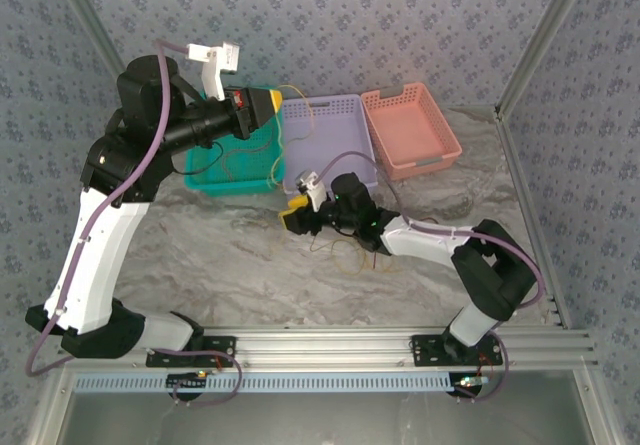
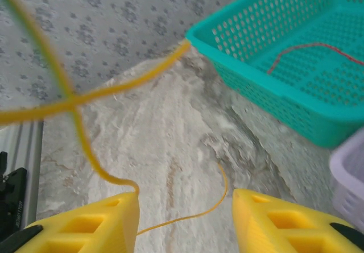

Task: Untangle the cables

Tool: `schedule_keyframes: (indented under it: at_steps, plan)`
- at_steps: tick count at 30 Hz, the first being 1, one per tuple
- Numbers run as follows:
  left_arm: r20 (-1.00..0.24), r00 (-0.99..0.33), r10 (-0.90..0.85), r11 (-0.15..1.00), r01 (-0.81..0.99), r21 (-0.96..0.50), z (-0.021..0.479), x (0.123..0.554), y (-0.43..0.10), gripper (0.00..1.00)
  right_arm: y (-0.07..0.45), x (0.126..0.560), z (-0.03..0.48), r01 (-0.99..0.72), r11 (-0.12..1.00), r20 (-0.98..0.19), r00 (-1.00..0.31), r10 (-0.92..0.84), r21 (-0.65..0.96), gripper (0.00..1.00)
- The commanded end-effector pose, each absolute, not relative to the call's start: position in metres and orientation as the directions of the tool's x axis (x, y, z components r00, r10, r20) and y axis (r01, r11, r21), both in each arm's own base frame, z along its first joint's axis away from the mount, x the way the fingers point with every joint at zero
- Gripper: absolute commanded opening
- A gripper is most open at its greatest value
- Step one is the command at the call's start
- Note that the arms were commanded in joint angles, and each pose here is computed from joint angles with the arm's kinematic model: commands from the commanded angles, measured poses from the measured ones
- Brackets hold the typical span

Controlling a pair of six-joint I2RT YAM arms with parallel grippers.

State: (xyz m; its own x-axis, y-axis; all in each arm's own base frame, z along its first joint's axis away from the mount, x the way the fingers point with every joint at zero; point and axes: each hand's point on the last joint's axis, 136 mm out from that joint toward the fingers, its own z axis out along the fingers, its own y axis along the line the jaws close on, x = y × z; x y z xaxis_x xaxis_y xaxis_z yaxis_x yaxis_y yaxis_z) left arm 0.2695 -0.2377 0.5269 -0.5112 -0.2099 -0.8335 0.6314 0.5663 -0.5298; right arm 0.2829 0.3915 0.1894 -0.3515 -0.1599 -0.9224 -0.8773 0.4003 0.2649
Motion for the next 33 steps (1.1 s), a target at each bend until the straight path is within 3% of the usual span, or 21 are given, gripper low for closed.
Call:
schedule_keyframes:
  at_steps: [1,10,19,23,33]
  plan:
    - [-0.845,-0.489,-0.219,0.549,0.653,-0.521,0.535,0.27,-0.239,0.0,0.395,0.287,0.217,-0.901,0.389,-0.966,-0.243,-0.087,0.192,0.51]
    - [-0.842,-0.493,-0.217,0.56,0.644,-0.521,0.528,0.273,-0.239,0.0,0.396,0.268,0.247,-0.913,0.386,-0.986,-0.16,-0.041,0.132,0.54]
    - [-0.846,-0.485,-0.22,0.569,0.64,-0.516,0.53,0.272,-0.236,0.0,0.381,0.255,0.258,-0.915,0.38,-0.987,-0.157,-0.027,0.136,0.54]
    - [-0.844,-0.487,-0.226,0.563,0.642,-0.521,0.533,0.271,-0.236,0.0,0.356,0.256,0.247,-0.882,0.457,-0.988,-0.15,-0.043,0.114,0.55]
    - [-0.838,-0.493,-0.233,0.545,0.647,-0.533,0.538,0.267,-0.236,0.0,0.314,0.273,0.233,-0.837,0.524,-0.983,-0.182,-0.001,0.155,0.54]
